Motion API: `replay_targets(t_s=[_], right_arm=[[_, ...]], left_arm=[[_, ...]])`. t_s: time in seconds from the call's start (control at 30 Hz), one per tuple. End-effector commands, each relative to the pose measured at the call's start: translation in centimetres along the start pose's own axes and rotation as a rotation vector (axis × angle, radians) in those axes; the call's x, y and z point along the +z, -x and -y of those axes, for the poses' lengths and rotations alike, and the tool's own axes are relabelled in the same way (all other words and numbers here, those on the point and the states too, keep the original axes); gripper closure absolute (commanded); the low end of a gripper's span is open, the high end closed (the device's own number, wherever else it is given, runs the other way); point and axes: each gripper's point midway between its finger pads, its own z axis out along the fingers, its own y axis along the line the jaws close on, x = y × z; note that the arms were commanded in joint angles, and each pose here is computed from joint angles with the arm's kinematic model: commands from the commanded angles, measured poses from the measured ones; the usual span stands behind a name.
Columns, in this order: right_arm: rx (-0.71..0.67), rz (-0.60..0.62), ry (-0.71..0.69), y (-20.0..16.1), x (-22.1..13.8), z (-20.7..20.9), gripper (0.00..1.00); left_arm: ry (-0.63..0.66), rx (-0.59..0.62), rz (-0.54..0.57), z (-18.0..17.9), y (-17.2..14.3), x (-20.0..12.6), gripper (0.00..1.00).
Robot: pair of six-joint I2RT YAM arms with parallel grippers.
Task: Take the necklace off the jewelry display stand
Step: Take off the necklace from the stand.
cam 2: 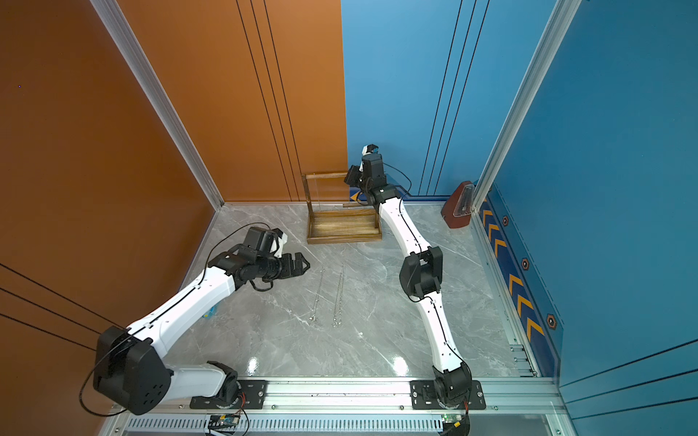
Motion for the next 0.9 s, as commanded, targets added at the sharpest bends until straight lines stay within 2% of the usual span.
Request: replay_targets(t_s=[0.0, 0.87], right_arm=[[-0.007, 0.013, 0.006, 2.4, -2.2, -0.6, 1.00], [0.025, 0.042, -0.041, 6.4, -4.8, 3.5, 1.00]], left_arm=[[-0.008, -0.005, -0.015, -0.1, -0.2, 0.2, 0.02], [-0.019, 0.016, -0.025, 0.3, -0.4, 0.4, 0.02]])
